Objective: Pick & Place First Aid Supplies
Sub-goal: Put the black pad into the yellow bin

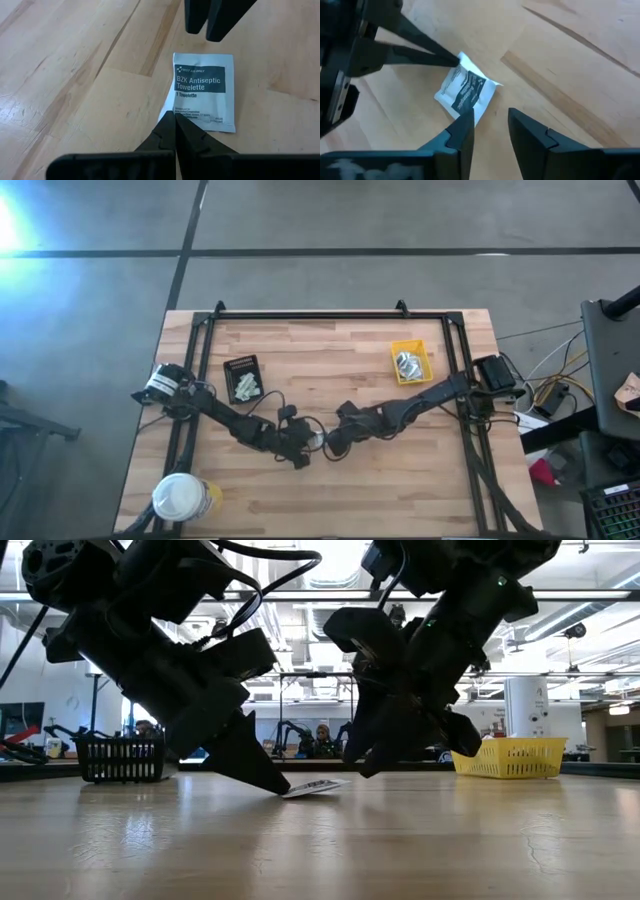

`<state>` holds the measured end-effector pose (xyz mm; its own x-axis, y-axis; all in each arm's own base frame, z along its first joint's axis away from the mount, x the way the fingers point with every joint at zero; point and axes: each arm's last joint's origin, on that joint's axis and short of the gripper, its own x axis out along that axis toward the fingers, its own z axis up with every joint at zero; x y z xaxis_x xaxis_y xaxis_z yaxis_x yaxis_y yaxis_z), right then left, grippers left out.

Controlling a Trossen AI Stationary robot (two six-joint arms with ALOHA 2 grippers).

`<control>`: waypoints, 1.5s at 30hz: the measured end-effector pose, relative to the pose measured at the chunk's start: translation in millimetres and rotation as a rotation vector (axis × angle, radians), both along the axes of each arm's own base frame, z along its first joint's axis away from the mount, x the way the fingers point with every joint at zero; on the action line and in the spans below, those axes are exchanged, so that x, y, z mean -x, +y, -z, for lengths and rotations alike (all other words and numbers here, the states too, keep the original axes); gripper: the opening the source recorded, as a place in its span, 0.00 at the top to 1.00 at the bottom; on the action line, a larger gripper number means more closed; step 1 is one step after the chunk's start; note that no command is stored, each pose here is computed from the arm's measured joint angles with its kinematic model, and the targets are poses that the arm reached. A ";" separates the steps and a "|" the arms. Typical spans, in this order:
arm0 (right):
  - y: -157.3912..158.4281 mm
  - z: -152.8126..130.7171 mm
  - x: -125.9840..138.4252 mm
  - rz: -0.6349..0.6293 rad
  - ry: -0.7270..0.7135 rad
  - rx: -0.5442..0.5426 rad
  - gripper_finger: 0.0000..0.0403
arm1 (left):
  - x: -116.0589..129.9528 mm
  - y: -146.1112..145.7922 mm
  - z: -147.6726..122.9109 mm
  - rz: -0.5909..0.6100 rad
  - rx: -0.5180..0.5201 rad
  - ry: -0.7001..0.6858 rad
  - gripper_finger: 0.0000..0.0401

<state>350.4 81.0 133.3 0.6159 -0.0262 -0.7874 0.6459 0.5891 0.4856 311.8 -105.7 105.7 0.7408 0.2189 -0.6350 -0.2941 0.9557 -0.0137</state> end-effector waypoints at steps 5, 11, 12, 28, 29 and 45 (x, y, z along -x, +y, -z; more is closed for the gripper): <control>-1.5 -0.1 -0.4 0.029 -0.002 -0.018 0.69 | 0.1 -0.1 0.0 -0.013 0.017 -0.004 1.00; 0.6 15.3 -8.4 0.040 -0.032 -0.036 0.69 | -0.2 -0.5 0.0 -0.049 0.063 -0.020 1.00; 0.8 18.1 -9.7 0.042 -0.038 -0.034 0.69 | -0.2 -0.5 0.0 -0.053 0.068 -0.022 1.00; 1.7 23.0 -12.8 0.001 -0.052 -0.036 0.80 | 0.1 -0.2 0.4 -0.070 0.082 -0.027 1.00; 1.8 23.1 -12.8 -0.002 -0.052 -0.035 0.83 | 0.0 -0.2 0.4 -0.071 0.081 -0.028 1.00; 3.1 3.1 -11.5 -0.113 -0.102 -0.002 0.98 | 0.2 -0.1 -5.3 -0.060 0.088 -0.044 1.00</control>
<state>362.0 84.2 130.2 0.6918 0.0494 -0.7204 0.5226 0.6542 0.5467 311.6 -105.8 110.9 0.7555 0.2088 -0.6210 -0.3481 0.9309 -0.1105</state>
